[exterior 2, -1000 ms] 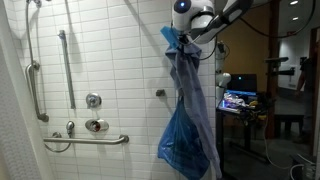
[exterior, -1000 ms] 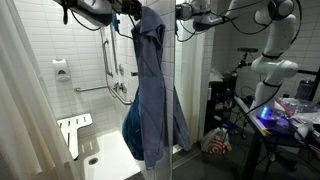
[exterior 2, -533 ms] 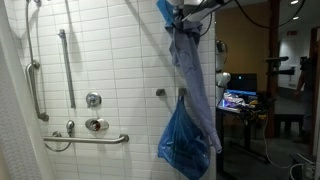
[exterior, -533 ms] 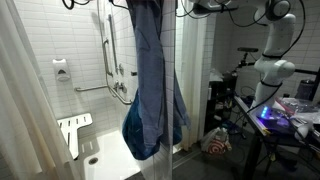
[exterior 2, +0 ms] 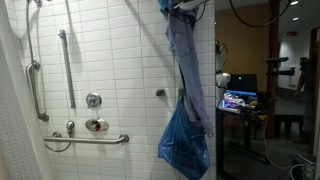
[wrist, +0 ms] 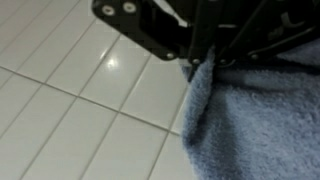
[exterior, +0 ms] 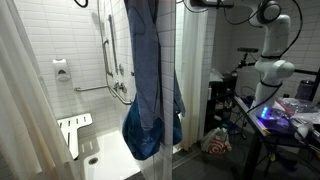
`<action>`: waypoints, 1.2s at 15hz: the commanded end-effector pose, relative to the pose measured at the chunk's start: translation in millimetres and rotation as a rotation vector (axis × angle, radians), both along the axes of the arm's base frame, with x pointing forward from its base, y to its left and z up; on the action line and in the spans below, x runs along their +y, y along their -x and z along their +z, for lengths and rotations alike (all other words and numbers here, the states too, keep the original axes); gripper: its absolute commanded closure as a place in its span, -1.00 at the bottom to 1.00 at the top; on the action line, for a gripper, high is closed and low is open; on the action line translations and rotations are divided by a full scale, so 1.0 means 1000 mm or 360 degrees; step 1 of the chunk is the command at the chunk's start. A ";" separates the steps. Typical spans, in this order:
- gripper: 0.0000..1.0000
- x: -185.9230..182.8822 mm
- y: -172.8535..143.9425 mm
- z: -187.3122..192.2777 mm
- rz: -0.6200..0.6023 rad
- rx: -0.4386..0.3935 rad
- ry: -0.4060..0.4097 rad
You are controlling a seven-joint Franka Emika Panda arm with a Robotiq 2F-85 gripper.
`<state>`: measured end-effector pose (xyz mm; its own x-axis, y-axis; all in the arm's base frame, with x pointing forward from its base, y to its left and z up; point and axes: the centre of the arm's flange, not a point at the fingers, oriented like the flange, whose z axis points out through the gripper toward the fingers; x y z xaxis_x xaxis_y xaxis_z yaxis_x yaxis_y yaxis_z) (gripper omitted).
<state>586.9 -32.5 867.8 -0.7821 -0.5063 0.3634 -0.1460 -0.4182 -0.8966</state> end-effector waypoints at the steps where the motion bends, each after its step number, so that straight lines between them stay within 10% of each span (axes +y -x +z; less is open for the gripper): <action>1: 0.97 0.007 -0.011 -0.044 -0.0029 -0.0166 0.0084; 7: 0.97 0.011 -0.037 -0.046 -0.0102 -0.0288 0.0091; 18: 0.97 0.059 -0.025 -0.093 0.0401 0.0164 0.0292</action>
<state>674.2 26.9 796.0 -0.6300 -0.5893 0.5058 -0.1266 -0.5646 -0.8156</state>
